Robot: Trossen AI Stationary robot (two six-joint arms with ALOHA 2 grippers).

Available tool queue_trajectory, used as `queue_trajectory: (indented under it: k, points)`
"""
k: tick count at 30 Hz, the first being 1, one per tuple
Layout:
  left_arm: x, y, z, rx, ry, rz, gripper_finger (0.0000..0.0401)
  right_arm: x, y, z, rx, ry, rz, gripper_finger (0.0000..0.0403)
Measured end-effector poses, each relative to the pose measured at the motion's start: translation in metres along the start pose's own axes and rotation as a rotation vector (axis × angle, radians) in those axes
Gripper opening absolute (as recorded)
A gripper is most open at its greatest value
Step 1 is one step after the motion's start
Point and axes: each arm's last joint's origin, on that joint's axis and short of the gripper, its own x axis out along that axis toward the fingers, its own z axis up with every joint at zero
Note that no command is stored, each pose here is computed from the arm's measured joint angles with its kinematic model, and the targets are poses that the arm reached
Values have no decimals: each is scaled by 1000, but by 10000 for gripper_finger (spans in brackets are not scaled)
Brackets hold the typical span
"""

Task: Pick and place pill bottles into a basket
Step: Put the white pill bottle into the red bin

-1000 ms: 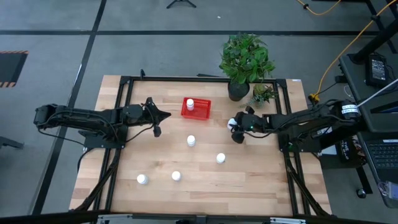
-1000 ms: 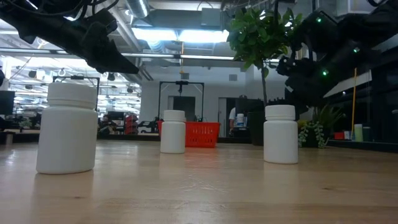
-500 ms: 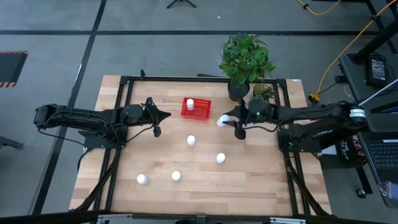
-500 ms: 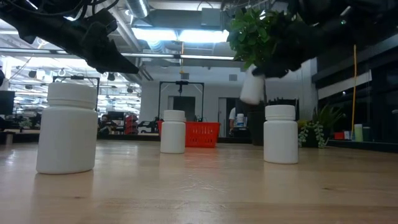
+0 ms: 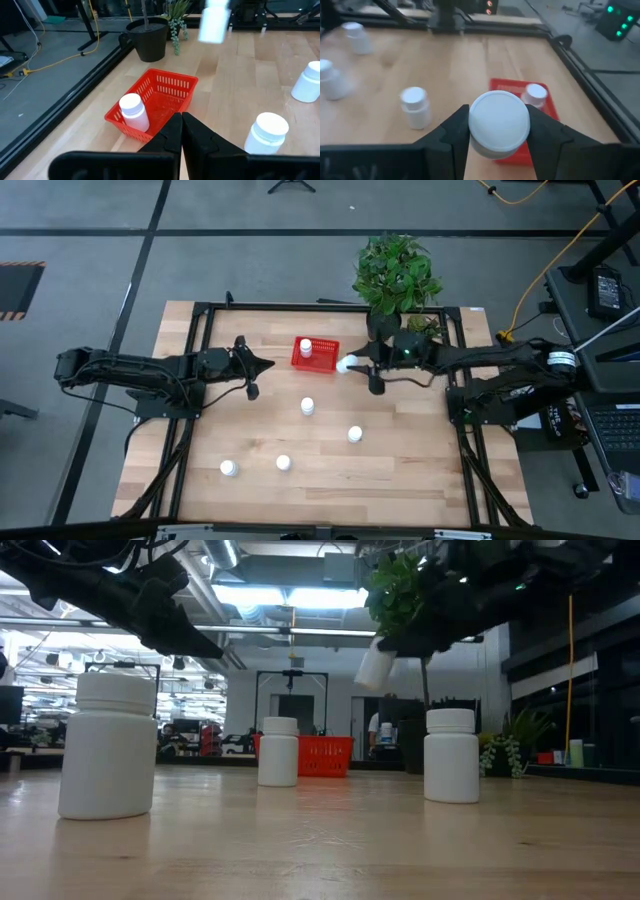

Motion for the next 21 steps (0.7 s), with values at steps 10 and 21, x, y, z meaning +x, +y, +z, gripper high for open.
queue_trajectory:
  k: [10,21]
  points:
    - [0,0,0,0,0,-2,6,58,-37,9,-22,28,46,152]
    - [0,0,0,54,0,0,2,99,-61,26,-82,193,85,152]
